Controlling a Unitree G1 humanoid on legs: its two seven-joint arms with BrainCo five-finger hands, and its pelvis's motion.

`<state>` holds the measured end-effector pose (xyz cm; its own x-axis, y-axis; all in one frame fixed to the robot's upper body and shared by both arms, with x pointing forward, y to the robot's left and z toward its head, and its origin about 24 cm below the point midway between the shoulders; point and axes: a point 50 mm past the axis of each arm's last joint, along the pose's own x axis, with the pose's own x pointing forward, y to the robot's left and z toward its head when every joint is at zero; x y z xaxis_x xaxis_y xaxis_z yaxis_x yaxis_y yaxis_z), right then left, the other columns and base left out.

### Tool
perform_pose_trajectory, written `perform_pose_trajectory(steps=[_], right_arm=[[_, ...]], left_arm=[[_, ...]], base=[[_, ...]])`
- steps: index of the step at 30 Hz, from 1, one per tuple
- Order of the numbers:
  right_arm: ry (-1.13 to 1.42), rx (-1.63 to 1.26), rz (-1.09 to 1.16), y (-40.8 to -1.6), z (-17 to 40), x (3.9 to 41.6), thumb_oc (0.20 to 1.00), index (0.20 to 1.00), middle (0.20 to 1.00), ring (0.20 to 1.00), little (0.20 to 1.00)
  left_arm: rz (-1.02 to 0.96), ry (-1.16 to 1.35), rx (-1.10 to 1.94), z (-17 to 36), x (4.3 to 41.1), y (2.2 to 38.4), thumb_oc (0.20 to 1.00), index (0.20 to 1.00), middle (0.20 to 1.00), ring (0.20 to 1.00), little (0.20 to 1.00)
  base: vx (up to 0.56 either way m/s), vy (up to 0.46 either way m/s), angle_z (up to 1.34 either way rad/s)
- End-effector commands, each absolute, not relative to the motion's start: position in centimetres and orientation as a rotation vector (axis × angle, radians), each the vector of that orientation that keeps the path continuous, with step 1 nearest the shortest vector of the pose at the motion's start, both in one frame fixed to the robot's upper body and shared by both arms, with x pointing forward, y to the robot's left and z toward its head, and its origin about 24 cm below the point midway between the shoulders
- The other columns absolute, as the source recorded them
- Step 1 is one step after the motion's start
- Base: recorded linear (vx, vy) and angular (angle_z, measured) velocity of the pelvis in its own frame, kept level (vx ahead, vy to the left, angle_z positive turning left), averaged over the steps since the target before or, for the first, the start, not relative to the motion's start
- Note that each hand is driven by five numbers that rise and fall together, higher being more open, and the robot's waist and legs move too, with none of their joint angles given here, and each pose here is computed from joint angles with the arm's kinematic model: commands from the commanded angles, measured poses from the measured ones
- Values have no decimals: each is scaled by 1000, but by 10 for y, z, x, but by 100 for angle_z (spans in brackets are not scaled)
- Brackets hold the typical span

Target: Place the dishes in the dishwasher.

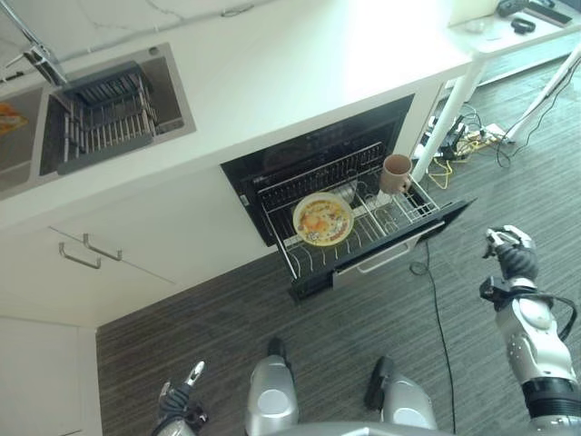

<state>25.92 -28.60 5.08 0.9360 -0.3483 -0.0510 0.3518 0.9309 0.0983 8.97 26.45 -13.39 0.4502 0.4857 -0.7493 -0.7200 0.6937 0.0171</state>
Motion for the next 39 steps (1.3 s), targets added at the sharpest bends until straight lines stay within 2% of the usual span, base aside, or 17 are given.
perform_pose_trajectory(steps=[1, 7, 11, 28, 34, 39], right_arm=[[-76, 268, -303, -286, 72, 268, 200, 200, 200, 200, 200], [7, 585, -358, -285, 42, 280, 200, 200, 200, 200, 200], [54, 697, -431, -292, 28, 283, 200, 200, 200, 200, 200], [235, 918, -541, -314, 10, 306, 200, 200, 200, 200, 200], [305, 880, -565, -332, 11, 298, 200, 200, 200, 200, 200], [318, 847, -537, -328, 13, 305, 200, 200, 200, 200, 200]], left_arm=[[720, 750, -232, -124, 95, 281, 1000, 1000, 1000, 1000, 1000], [703, 700, -263, -120, 106, 280, 1000, 1000, 1000, 1000, 1000], [685, 691, -269, -119, 111, 279, 1000, 1000, 1000, 1000, 1000], [552, 674, -269, -114, 134, 267, 1000, 1000, 1000, 1000, 1000], [466, 707, -252, -120, 133, 250, 1000, 1000, 1000, 1000, 1000], [470, 714, -223, -118, 145, 257, 1000, 1000, 1000, 1000, 1000]], base=[[1, 1, 16], [-12, 24, 13], [1, 36, 9], [-25, 21, 9], [41, 86, 14], [104, 111, -5]])
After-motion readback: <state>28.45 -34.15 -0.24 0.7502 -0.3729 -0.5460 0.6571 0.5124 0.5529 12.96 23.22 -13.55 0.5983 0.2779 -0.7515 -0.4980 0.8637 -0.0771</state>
